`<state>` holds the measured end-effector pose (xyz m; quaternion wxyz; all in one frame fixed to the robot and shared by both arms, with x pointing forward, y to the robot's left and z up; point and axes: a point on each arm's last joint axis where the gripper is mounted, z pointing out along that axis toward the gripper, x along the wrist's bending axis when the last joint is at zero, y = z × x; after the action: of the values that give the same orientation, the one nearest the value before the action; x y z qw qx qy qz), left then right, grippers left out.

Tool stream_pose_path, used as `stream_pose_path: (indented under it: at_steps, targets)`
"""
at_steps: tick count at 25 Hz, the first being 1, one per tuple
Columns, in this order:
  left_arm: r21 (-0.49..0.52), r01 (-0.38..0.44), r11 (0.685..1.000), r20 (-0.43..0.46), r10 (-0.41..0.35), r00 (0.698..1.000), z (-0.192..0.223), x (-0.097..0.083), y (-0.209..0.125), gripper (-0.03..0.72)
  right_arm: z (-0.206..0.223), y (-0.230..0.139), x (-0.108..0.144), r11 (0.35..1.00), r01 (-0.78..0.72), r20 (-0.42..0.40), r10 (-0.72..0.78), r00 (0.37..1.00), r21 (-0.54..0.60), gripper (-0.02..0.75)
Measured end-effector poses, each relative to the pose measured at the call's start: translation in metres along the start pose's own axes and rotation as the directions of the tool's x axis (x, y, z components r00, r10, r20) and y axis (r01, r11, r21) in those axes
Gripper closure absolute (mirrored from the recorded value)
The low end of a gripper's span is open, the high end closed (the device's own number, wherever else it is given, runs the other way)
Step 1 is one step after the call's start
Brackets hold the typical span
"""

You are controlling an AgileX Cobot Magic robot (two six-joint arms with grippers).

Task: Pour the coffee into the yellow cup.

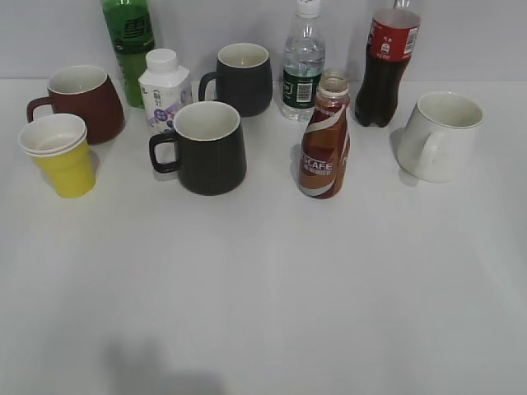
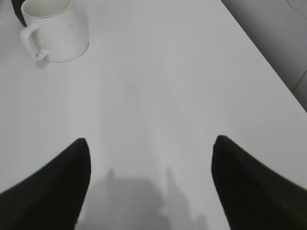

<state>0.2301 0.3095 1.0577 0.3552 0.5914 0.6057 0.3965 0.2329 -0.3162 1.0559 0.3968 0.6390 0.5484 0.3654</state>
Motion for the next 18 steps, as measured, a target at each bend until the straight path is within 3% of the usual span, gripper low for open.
stream_pose_path:
  at_steps: [3,6,10,12,18]
  targets:
    - [-0.017,-0.002,1.000,0.012,0.002,1.000,-0.001,0.000,0.002,0.467,0.000,0.000,0.000,1.000,0.000,0.000,0.000,1.000,0.000,0.150]
    - [-0.136,-0.011,0.991,0.029,0.015,0.999,-0.002,0.000,0.018,0.467,-0.001,0.004,-0.001,0.999,0.007,0.008,-0.007,1.000,-0.033,0.150]
    - [-0.268,-0.016,0.963,0.043,0.028,0.999,0.008,-0.003,0.043,0.467,-0.004,0.021,0.002,0.976,0.015,-0.020,-0.020,1.000,-0.215,0.150]
    - [-0.269,-0.022,0.963,0.046,0.036,0.998,0.022,-0.005,0.050,0.462,-0.004,0.031,0.006,0.956,0.001,-0.058,-0.018,0.998,-0.293,0.150]
    - [-0.269,-0.038,0.962,0.073,0.060,0.996,0.077,-0.015,0.067,0.411,0.029,0.051,0.020,0.948,0.004,-0.110,-0.040,0.993,-0.318,0.150]
